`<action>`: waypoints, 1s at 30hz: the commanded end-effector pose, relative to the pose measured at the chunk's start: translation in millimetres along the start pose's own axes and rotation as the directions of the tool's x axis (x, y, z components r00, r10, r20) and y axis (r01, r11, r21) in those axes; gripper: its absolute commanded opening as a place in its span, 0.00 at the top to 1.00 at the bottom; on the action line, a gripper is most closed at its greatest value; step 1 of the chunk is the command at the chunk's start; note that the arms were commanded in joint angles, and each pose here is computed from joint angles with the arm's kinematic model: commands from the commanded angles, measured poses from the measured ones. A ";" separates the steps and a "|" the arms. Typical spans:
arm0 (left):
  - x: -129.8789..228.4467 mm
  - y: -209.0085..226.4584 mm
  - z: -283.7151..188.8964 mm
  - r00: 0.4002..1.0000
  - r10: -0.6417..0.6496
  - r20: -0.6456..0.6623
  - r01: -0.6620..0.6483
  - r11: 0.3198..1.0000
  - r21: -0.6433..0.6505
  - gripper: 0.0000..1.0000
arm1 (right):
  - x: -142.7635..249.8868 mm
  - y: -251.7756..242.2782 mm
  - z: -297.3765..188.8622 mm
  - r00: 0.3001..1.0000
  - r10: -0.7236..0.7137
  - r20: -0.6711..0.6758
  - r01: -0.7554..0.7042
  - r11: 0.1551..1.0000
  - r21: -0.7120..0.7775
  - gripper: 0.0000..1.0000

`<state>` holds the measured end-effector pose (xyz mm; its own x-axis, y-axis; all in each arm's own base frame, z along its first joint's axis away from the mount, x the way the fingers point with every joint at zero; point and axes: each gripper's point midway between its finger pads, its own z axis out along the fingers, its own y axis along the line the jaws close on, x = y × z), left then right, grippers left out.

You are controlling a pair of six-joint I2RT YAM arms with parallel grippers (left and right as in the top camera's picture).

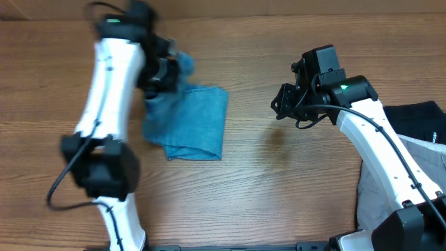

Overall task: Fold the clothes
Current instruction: 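Grasp the waist end with the left gripper and fold it right over the stack, then release the waist and lift the left gripper off the folded jeans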

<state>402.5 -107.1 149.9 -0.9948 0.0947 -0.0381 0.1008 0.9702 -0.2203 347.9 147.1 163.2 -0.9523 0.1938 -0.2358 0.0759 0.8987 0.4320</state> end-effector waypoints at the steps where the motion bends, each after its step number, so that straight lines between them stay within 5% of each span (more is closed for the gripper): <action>1: 14.5 -24.6 60.0 0.989 -0.036 -0.143 0.021 0.994 -0.107 0.87 | -4.9 4.0 -14.1 0.999 -0.010 0.033 0.011 1.000 -0.012 0.66; 3: 20.7 -37.5 78.5 0.982 -0.040 -0.185 0.018 0.993 -0.119 0.86 | -3.4 3.1 -14.1 1.000 -0.008 0.027 0.008 1.000 -0.008 0.66; 5: 29.0 -51.1 96.5 0.972 -0.054 -0.227 0.024 0.991 -0.132 0.61 | -3.1 1.7 -14.0 1.000 -0.007 0.027 0.007 1.000 -0.001 0.66; 8: 37.1 -61.4 99.1 0.966 -0.041 -0.254 0.008 0.992 -0.128 0.52 | -3.2 1.8 -14.0 1.000 -0.007 0.027 0.007 1.000 -0.001 0.64; 13: 30.0 -52.5 59.3 0.972 -0.075 -0.223 0.047 0.991 -0.128 0.43 | -4.0 2.2 -13.9 1.000 -0.008 0.030 0.008 1.000 -0.003 0.56; 18: 4.4 -40.4 -23.9 0.993 -0.116 -0.034 0.115 0.993 -0.020 0.31 | -0.8 35.0 -7.9 0.996 -0.077 0.033 0.081 0.989 -0.122 0.56; 21: 2.9 -33.7 -41.5 0.992 -0.126 0.015 0.126 0.992 -0.020 0.38 | 3.0 57.3 3.4 0.989 -0.136 0.057 0.144 0.974 -0.177 0.56; 23: 3.7 -28.2 -40.1 0.992 -0.125 0.014 0.126 0.991 -0.045 0.70 | -1.8 61.4 14.5 0.990 -0.108 0.091 0.121 0.981 -0.150 0.56; 25: 6.3 -24.3 -34.2 0.992 -0.126 -0.005 0.126 0.990 -0.067 0.90 | -3.8 72.3 23.2 0.985 -0.132 0.109 0.150 0.971 -0.185 0.56; 30: 23.3 -3.7 -0.2 0.980 -0.169 -0.110 0.154 0.979 -0.130 0.96 | 20.0 103.5 75.2 0.980 -0.201 0.003 0.190 0.923 -0.334 0.64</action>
<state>387.3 -117.8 170.0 -0.9979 -0.0419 0.0502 -0.0484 0.9896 -0.1357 374.1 251.0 170.9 -0.9055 0.0724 -0.4181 -0.2139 0.7731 0.5971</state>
